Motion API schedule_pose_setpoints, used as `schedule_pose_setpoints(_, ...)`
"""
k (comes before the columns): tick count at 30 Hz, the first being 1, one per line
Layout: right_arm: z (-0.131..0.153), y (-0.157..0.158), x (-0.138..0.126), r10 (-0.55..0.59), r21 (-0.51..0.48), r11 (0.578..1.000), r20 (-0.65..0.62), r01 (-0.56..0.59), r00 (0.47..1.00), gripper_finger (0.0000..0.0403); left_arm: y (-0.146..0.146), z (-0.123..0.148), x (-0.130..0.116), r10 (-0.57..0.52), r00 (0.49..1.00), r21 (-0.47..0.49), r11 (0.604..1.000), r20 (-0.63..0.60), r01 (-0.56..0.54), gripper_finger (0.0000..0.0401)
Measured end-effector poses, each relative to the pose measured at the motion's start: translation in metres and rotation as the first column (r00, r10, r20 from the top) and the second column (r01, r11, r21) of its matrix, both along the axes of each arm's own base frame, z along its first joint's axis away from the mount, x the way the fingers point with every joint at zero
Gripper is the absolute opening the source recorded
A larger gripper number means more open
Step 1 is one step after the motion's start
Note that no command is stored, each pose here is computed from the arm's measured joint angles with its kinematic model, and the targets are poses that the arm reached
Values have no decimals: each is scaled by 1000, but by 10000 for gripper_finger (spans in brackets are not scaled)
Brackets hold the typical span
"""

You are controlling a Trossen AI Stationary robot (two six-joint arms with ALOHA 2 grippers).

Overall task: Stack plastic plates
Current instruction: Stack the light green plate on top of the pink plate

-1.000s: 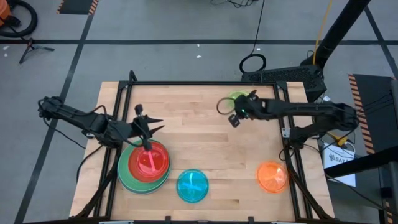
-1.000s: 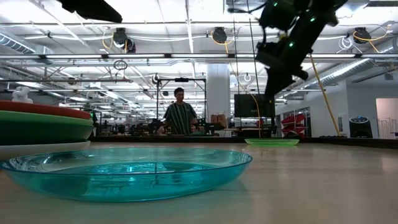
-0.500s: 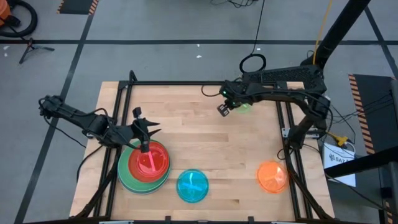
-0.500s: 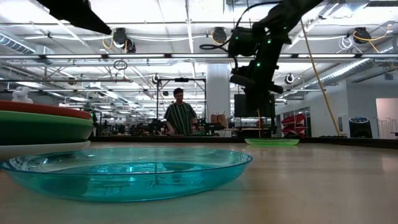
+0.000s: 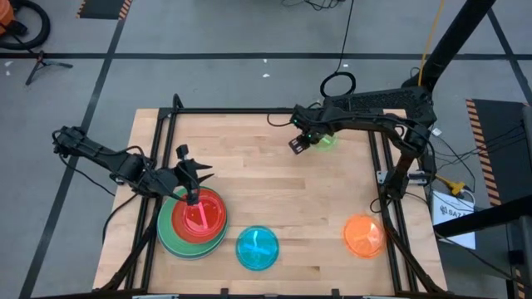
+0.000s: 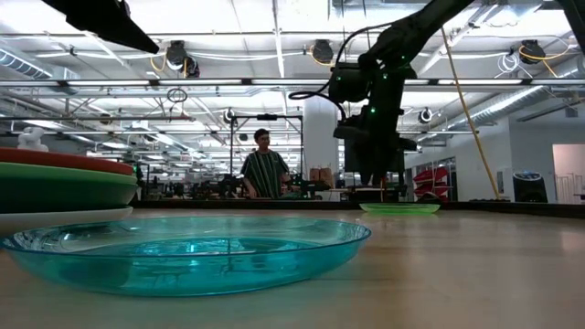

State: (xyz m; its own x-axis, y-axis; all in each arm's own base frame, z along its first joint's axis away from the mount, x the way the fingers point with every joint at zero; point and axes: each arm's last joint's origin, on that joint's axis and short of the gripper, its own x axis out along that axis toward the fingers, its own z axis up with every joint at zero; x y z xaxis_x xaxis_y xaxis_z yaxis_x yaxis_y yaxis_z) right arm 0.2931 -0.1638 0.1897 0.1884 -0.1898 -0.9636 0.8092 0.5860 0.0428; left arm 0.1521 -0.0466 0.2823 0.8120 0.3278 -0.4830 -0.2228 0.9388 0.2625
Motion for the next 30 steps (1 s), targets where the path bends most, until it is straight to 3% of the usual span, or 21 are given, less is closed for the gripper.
schedule_pose_setpoints(6,1,-1,-1,-72,-106,992,-46,67,996,170,0,0,0,-2,1000,3,1000,0,2,113)
schedule_pose_setpoints(12,-5,0,5,-50,-112,993,-45,45,998,164,0,0,0,-4,1000,7,1000,-1,4,113)
schedule_pose_setpoints(21,-38,0,12,-44,-141,990,-173,19,984,160,0,0,0,-4,1000,7,1000,-1,4,113)
schedule_pose_setpoints(30,-54,-3,17,-12,-139,990,-202,-16,979,159,0,0,0,-4,1000,8,1000,-2,4,113)
